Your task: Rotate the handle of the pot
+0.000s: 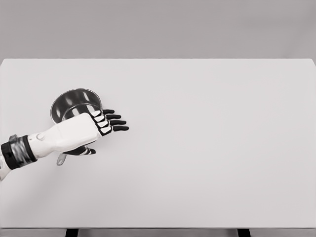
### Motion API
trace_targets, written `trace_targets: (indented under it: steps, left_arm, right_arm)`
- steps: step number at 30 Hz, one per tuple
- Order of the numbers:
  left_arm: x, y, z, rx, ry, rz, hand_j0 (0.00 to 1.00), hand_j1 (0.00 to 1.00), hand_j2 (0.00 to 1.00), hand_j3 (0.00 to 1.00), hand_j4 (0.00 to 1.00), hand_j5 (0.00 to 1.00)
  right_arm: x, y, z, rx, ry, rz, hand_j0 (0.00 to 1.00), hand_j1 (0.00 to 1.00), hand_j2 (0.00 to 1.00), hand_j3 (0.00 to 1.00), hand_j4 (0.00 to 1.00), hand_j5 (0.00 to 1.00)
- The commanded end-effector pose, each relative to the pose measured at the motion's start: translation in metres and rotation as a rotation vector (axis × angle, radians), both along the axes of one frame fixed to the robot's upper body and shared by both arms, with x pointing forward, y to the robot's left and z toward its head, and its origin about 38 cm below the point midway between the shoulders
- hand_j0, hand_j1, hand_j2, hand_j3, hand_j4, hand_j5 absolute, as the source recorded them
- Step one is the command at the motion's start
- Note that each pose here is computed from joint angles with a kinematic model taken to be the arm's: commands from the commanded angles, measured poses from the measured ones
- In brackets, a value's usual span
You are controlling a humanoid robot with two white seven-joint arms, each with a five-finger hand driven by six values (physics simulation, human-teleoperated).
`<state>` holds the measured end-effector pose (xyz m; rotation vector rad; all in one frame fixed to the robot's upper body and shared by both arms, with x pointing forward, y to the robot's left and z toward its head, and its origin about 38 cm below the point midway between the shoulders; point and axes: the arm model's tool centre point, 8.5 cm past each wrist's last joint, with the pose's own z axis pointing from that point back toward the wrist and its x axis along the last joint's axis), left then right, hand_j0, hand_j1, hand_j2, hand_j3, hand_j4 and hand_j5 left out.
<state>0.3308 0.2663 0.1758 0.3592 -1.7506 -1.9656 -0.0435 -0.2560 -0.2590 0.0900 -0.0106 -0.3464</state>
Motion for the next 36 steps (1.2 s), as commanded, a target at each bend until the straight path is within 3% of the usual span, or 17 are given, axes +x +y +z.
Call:
trace_targets:
  steps: [1, 24, 36]
  left_arm:
    - [0.0, 0.0, -0.001, 0.004, 0.002, 0.0, 1.0, 1.0, 1.0, 1.0, 1.0, 1.0]
    - [0.001, 0.009, 0.003, 0.023, -0.007, 0.016, 1.0, 1.0, 1.0, 1.0, 1.0, 1.0]
    - [0.003, 0.014, -0.003, 0.038, 0.005, 0.032, 1.0, 1.0, 1.0, 1.0, 1.0, 1.0]
  right_arm:
    - [0.0, 0.0, 0.0, 0.0, 0.0, 0.0, 1.0, 1.0, 1.0, 1.0, 1.0, 1.0]
    - [0.0, 0.0, 0.0, 0.0, 0.0, 0.0, 1.0, 1.0, 1.0, 1.0, 1.0, 1.0]
    - [0.0, 0.0, 0.0, 0.0, 0.0, 0.0, 1.0, 1.0, 1.0, 1.0, 1.0, 1.0]
